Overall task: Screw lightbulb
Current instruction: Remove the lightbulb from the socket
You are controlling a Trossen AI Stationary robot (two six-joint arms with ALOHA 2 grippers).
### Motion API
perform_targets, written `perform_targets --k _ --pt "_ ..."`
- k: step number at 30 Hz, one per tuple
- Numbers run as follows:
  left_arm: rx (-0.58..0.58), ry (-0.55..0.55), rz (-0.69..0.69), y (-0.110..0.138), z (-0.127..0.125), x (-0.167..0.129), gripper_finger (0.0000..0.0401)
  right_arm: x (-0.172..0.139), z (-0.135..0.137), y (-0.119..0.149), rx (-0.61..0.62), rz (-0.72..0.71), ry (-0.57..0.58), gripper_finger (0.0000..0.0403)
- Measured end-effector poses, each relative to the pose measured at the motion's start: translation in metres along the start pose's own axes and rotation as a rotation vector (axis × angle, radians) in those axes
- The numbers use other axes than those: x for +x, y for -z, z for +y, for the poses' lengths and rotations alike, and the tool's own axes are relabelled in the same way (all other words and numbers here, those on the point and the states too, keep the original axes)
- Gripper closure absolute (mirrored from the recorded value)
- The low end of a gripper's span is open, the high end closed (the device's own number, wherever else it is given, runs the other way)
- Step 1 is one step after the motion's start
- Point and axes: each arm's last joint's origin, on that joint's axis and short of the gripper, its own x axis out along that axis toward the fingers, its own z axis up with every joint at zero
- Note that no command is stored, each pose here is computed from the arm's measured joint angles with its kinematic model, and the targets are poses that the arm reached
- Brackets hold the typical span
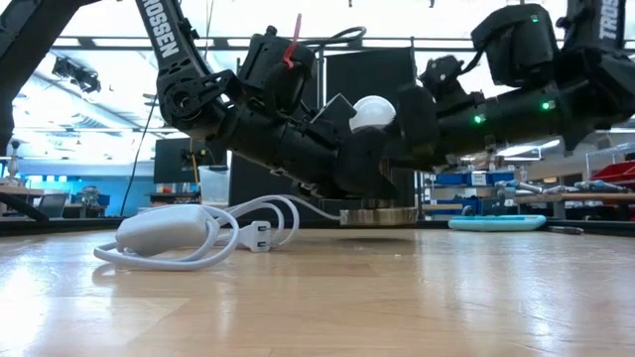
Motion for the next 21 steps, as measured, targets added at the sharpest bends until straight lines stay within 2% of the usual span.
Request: perform_targets --k 3,9,21 --pt "0.005 -0.002 0.009 0.001 0.0 0.0 0.0206 0.0 0.004 0.001 -0.001 -0.085 0.021 0.0096" --pt "0.007 0.001 0.009 0.001 -0.001 0.0 0.0206 0.003 0.004 0.012 -0.004 -0.072 0.033 0.0096" --pt "0.007 0.0 0.009 0.001 -0.001 0.0 0.0206 0.008 0.009 0.007 -0.072 -0.094 0.053 0.0098"
